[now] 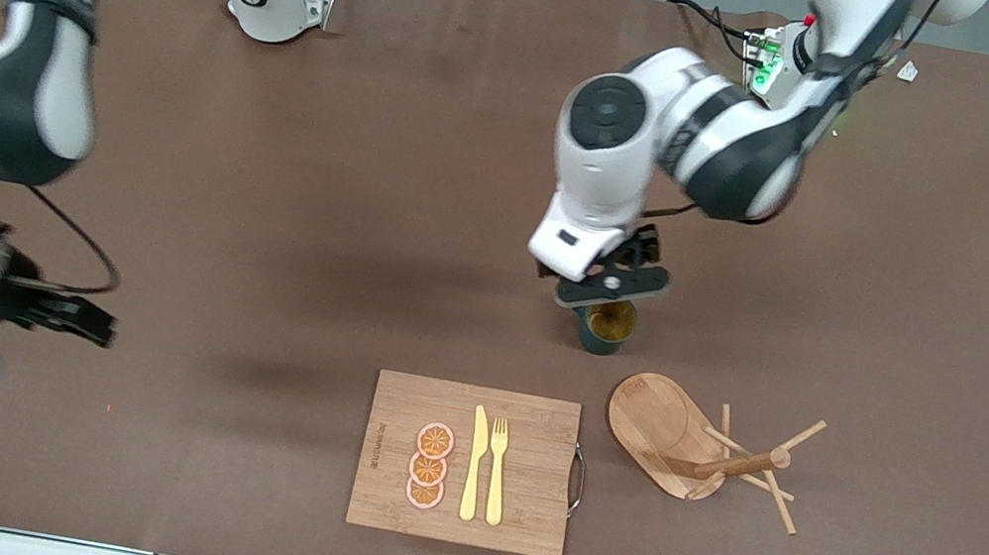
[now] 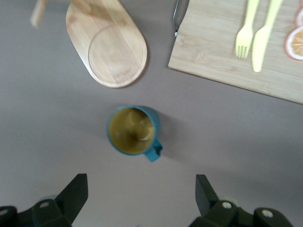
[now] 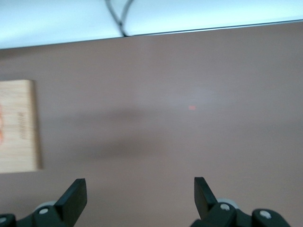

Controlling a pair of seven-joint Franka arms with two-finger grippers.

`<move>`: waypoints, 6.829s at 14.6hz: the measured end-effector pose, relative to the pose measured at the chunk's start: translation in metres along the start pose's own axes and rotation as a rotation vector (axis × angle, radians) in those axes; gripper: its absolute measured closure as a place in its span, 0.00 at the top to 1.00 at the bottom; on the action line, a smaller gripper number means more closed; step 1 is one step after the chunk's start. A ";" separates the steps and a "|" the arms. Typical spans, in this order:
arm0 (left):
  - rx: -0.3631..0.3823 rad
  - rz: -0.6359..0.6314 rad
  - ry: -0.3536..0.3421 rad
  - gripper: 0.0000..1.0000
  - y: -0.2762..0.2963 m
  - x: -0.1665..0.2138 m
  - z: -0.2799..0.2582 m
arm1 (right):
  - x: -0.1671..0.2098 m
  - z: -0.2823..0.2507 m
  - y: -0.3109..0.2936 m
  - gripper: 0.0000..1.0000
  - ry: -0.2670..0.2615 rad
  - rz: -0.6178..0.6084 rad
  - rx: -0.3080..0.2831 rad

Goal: Pass cup and hang on rack
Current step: 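Withdraw the right gripper while the left gripper grasps the mug handle, then lift the mug by its handle with the left gripper toward the rack, then hang the mug handle onto a rack peg with the left gripper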

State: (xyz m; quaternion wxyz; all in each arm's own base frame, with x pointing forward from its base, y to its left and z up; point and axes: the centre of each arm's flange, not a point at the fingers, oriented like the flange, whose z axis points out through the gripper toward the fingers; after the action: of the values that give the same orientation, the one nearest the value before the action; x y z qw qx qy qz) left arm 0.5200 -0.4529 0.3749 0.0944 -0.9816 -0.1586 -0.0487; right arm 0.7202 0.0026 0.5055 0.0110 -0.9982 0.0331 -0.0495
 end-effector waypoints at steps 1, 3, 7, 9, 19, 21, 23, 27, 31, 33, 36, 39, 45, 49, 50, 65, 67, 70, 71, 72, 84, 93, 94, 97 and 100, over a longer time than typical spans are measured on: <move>0.033 -0.052 0.043 1.00 0.016 -0.018 0.020 | -0.006 -0.007 0.029 1.00 -0.004 0.002 0.001; 0.090 -0.146 0.135 1.00 0.040 -0.051 0.056 | -0.026 -0.022 0.057 1.00 -0.008 0.017 0.009; 0.151 -0.244 0.283 1.00 0.057 -0.085 0.107 | -0.071 -0.052 0.050 1.00 0.047 0.002 0.025; 0.171 -0.273 0.354 1.00 0.056 -0.093 0.129 | -0.087 -0.066 0.047 1.00 0.061 -0.015 0.010; 0.119 -0.349 0.606 0.86 0.059 -0.125 0.175 | -0.095 -0.081 0.047 1.00 0.097 -0.019 0.007; 0.116 -0.348 0.627 0.81 0.057 -0.134 0.183 | -0.094 -0.081 0.047 1.00 0.098 -0.019 0.007; 0.122 -0.344 0.639 0.75 0.055 -0.139 0.192 | -0.094 -0.082 0.047 1.00 0.099 -0.019 0.007; 0.132 -0.341 0.652 0.64 0.051 -0.134 0.198 | -0.094 -0.089 0.046 1.00 0.103 -0.020 0.007; 0.146 -0.331 0.663 0.56 0.048 -0.131 0.209 | -0.093 -0.100 0.049 1.00 0.117 -0.014 0.005; 0.149 -0.327 0.670 0.44 0.047 -0.129 0.211 | -0.092 -0.106 0.060 1.00 0.123 0.003 0.002; 0.150 -0.327 0.674 0.27 0.047 -0.127 0.212 | -0.099 -0.105 0.073 1.00 0.065 0.024 0.002; 0.151 -0.315 0.675 0.20 0.047 -0.126 0.211 | -0.113 -0.107 0.067 1.00 -0.067 0.014 0.007; 0.069 -0.420 0.519 0.20 0.068 -0.055 0.120 | -0.121 -0.134 0.061 1.00 -0.091 0.004 -0.004; -0.015 -0.442 0.295 0.20 0.057 -0.005 0.037 | -0.119 -0.136 0.055 1.00 -0.076 -0.010 -0.026; -0.036 -0.440 0.237 0.20 0.046 0.011 0.019 | -0.118 -0.136 0.051 1.00 -0.072 -0.017 -0.043; -0.604 -0.625 -0.581 0.20 -0.154 0.222 -0.042 | -0.118 -0.137 0.036 1.00 -0.066 -0.032 -0.061; -0.685 -0.663 -0.642 0.20 -0.178 0.243 -0.034 | -0.118 -0.138 0.035 1.00 -0.066 -0.026 -0.061; -0.734 -0.706 -0.693 0.20 -0.199 0.260 -0.018 | -0.118 -0.138 0.036 1.00 -0.066 -0.021 -0.061; -0.741 -0.714 -0.707 0.20 -0.200 0.262 -0.013 | -0.118 -0.138 0.036 1.00 -0.066 -0.020 -0.062; -0.746 -0.725 -0.719 0.20 -0.201 0.264 -0.008 | -0.118 -0.138 0.036 1.00 -0.066 -0.020 -0.062; -0.750 -0.828 -0.767 0.20 -0.239 0.292 0.040 | -0.118 -0.138 0.030 1.00 -0.063 -0.029 -0.061; -0.738 -0.854 -0.781 0.20 -0.247 0.298 0.060 | -0.111 -0.143 0.021 1.00 0.002 -0.045 -0.058; -0.736 -0.859 -0.783 0.20 -0.249 0.299 0.063 | -0.111 -0.143 0.021 1.00 0.001 -0.045 -0.058; -0.738 -0.871 -0.785 0.20 -0.255 0.303 0.067 | -0.113 -0.142 0.021 1.00 -0.013 0.006 -0.059; -0.739 -0.873 -0.785 0.20 -0.256 0.303 0.067 | -0.115 -0.141 0.018 1.00 -0.027 0.046 -0.060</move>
State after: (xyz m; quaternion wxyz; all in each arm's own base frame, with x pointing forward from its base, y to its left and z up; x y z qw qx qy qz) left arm 0.7289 -0.1087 0.3908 -0.3388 -0.7406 -0.5346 0.2256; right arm 0.5913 -0.0104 0.6337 -0.0172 -0.9976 0.0574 -0.0348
